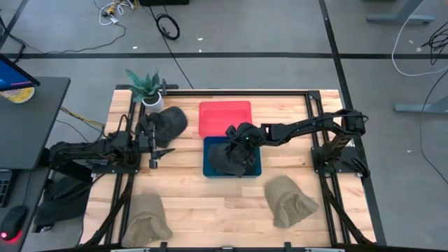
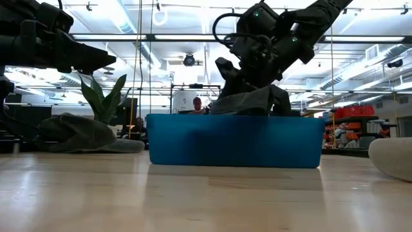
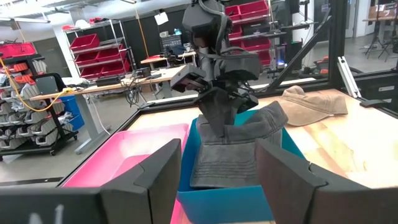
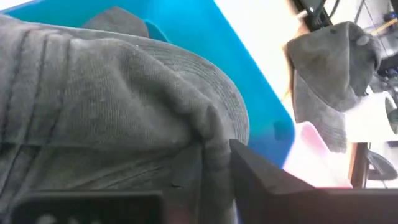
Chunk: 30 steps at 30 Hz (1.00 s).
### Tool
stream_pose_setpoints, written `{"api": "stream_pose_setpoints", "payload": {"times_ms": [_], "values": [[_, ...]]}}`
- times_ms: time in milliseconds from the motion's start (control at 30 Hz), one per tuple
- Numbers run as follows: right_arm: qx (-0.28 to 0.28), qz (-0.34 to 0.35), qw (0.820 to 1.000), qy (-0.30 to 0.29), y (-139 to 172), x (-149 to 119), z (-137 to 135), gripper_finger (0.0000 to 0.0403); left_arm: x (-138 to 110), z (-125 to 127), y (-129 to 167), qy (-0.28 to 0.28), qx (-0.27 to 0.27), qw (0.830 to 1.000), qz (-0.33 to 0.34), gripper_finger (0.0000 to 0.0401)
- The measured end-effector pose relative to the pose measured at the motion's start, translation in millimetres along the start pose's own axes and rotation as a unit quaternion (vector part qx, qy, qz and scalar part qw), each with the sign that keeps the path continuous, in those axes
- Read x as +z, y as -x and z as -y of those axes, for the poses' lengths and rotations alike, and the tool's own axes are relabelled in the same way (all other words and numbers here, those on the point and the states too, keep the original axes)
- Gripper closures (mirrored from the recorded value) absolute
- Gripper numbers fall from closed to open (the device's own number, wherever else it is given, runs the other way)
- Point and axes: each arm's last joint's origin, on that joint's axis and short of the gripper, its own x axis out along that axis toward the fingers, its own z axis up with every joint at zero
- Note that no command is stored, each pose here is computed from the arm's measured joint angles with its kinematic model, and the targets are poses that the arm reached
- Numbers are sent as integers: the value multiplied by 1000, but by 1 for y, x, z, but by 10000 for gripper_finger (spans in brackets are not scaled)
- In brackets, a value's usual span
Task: Pick & Place hat
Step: Put the bottom black cap into the blue bin
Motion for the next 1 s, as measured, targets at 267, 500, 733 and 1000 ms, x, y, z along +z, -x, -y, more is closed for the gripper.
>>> {"api": "stream_pose_setpoints", "payload": {"times_ms": [267, 500, 733, 1000], "values": [[-56, -44, 997, -2, 10, 16, -1, 238, 0, 0, 0, 0, 0, 1000, 0, 195], [-99, 16, 990, -94, 41, 50, -2, 219, 0, 0, 0, 0, 0, 1000, 0, 195], [-16, 70, 973, -220, 52, 73, -23, 233, 0, 0, 0, 0, 0, 1000, 0, 195], [50, 15, 963, -265, 47, 75, -47, 268, 0, 0, 0, 0, 0, 1000, 0, 195]]}}
